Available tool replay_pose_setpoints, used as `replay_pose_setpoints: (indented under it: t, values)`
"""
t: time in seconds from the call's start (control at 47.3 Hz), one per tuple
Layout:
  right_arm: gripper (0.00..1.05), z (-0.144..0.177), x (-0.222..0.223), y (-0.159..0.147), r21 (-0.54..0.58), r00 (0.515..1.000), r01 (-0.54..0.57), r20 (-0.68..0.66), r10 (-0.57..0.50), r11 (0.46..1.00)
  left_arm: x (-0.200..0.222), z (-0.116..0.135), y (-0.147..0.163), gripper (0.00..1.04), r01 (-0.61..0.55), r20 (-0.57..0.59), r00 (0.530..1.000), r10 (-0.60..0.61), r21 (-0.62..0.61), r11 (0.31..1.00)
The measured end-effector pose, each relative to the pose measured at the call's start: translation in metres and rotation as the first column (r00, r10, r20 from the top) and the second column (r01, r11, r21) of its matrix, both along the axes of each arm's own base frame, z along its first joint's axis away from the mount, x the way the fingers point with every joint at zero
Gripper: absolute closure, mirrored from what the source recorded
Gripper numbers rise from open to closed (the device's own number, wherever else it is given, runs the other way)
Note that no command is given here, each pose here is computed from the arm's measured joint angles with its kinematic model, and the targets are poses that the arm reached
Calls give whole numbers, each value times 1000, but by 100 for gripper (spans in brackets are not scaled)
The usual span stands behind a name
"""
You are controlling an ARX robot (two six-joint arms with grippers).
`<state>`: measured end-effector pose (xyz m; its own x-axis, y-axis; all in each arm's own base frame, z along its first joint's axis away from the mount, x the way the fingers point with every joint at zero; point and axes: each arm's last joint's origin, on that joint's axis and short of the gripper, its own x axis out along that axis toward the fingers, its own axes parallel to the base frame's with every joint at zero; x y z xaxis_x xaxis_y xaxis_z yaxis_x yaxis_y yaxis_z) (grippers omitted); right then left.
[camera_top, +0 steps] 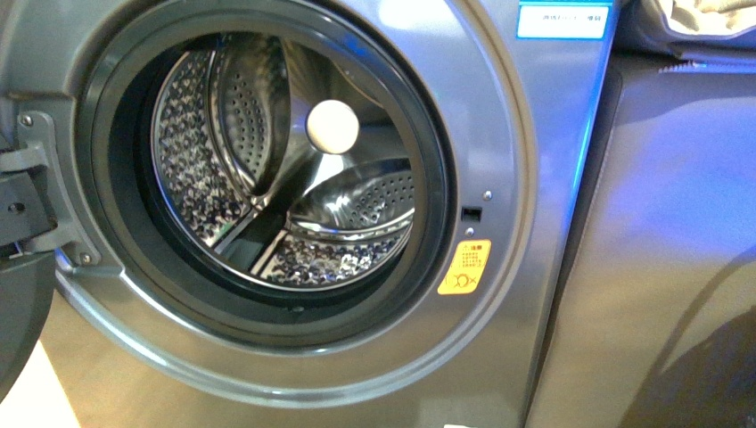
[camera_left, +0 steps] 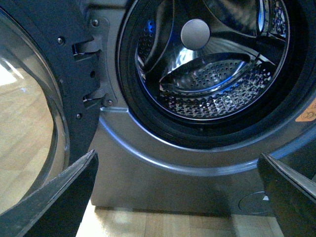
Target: Put clothes into washing machine
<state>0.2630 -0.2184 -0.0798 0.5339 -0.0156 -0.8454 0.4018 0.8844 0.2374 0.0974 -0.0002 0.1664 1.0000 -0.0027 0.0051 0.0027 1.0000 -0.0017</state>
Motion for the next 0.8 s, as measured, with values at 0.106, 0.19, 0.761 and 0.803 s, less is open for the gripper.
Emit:
replay_pose_setpoints:
  t: [0.106,0.19,0.761,0.803]
  values:
    - [102,30,-3,-3,-26,998,-6,64,8,1000,0,0,0,7,0,0,1000,0,0,1000]
    - [102,58,-7,-5,-32,992,-14,125,18,999,0,0,0,7,0,0,1000,0,0,1000]
    - [102,292,-39,16,-268,788,-68,577,216,961,0,0,0,7,0,0,1000,0,0,1000]
    - [102,311,-41,18,-290,762,-64,604,234,955,0,0,0,7,0,0,1000,0,0,1000]
